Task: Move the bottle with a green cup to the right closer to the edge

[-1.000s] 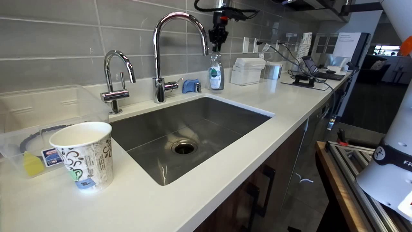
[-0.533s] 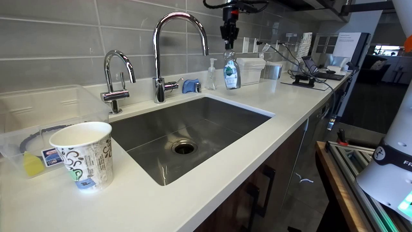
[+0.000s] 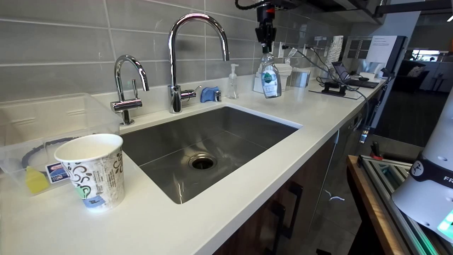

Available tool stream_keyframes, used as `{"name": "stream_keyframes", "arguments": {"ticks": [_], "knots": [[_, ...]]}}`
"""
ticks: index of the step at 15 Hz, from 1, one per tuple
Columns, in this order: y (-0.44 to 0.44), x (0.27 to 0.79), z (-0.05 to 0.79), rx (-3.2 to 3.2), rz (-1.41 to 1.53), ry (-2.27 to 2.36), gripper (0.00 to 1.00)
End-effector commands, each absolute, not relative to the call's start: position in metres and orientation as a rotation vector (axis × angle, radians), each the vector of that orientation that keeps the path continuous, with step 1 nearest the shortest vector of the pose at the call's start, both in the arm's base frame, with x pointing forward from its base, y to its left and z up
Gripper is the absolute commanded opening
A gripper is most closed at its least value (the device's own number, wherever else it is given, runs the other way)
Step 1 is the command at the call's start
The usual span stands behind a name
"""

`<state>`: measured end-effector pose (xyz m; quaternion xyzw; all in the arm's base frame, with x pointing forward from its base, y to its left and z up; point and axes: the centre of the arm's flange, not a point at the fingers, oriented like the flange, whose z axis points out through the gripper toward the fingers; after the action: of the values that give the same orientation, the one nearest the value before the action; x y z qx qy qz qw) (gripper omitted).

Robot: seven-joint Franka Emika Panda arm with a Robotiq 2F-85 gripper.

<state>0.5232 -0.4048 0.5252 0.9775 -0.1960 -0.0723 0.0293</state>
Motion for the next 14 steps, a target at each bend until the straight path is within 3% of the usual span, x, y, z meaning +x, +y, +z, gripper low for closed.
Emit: {"name": "stream_keyframes", "arguments": {"ticks": [1, 5, 6, 11, 12, 14], "knots": [[-0.382, 0.485, 0.522, 2.99, -0.202, -0.728, 0.09], [-0.382, 0.454, 0.519, 2.964, -0.161, -0.952, 0.09], [-0.399, 0.486, 0.521, 2.976, -0.209, -0.849, 0.34], [-0.395, 0.467, 0.521, 2.969, -0.205, -0.921, 0.34], [-0.395, 0.467, 0.521, 2.968, -0.204, -0.923, 0.09], [-0.392, 0.465, 0.517, 2.971, -0.203, -0.912, 0.09]]}}
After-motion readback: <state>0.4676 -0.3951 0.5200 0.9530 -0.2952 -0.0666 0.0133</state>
